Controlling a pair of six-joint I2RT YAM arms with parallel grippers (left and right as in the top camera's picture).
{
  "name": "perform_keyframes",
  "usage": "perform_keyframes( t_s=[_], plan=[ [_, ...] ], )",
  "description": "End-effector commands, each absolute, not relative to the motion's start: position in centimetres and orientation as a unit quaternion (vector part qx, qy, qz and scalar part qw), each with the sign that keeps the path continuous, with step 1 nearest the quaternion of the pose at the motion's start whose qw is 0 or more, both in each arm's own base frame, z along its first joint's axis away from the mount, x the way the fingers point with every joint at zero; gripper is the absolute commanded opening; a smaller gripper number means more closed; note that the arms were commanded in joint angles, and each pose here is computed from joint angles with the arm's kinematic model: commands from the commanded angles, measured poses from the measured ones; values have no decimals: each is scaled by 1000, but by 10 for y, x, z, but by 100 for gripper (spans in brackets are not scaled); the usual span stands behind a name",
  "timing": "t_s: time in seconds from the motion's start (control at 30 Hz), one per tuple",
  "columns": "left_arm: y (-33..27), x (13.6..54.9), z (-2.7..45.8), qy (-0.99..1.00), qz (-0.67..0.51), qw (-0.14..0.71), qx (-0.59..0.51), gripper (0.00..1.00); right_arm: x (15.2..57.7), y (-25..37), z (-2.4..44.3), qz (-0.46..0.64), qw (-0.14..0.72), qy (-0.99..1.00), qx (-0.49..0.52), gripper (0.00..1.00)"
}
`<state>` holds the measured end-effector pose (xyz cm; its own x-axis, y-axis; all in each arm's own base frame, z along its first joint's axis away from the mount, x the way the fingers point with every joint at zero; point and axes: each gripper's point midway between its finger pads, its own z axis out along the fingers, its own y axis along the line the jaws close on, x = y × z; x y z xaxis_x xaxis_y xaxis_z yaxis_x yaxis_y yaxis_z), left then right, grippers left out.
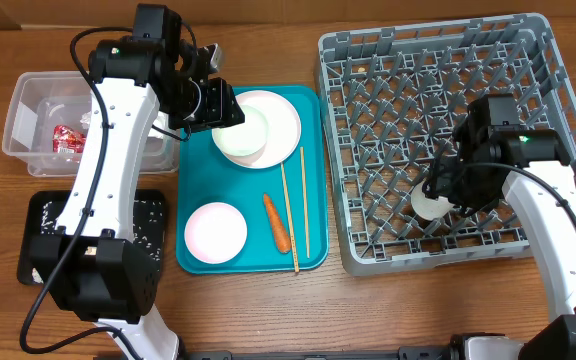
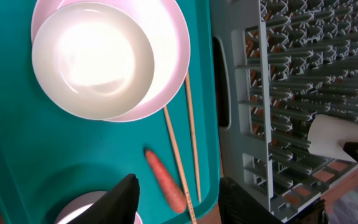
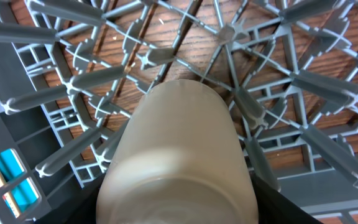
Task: Sort waste into correct bins and load items into the dishwasher
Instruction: 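Lower the white cup upside down into the dish rack with the right gripper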
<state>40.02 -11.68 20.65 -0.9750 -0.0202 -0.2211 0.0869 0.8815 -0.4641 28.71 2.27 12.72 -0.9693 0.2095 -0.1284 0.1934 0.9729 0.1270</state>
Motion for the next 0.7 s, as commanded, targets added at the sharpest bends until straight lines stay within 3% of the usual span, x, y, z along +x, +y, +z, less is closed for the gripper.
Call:
perform_keyframes(
  t_s=[0.0,0.13,0.3,0.67],
  plan=[
    [-117,401,202,965,-240,105,14,46,287,26,127,60,72,991,100,41],
    [-117,401,202,965,-240,105,14,61,287,26,128,60,71,991,100,63],
    [-117,401,202,965,-240,105,14,67,287,26,128,60,71,991,100,87],
    [-108,404,199,971,-212,111,6,63,297,27,148,66,94,989,98,91]
  ],
)
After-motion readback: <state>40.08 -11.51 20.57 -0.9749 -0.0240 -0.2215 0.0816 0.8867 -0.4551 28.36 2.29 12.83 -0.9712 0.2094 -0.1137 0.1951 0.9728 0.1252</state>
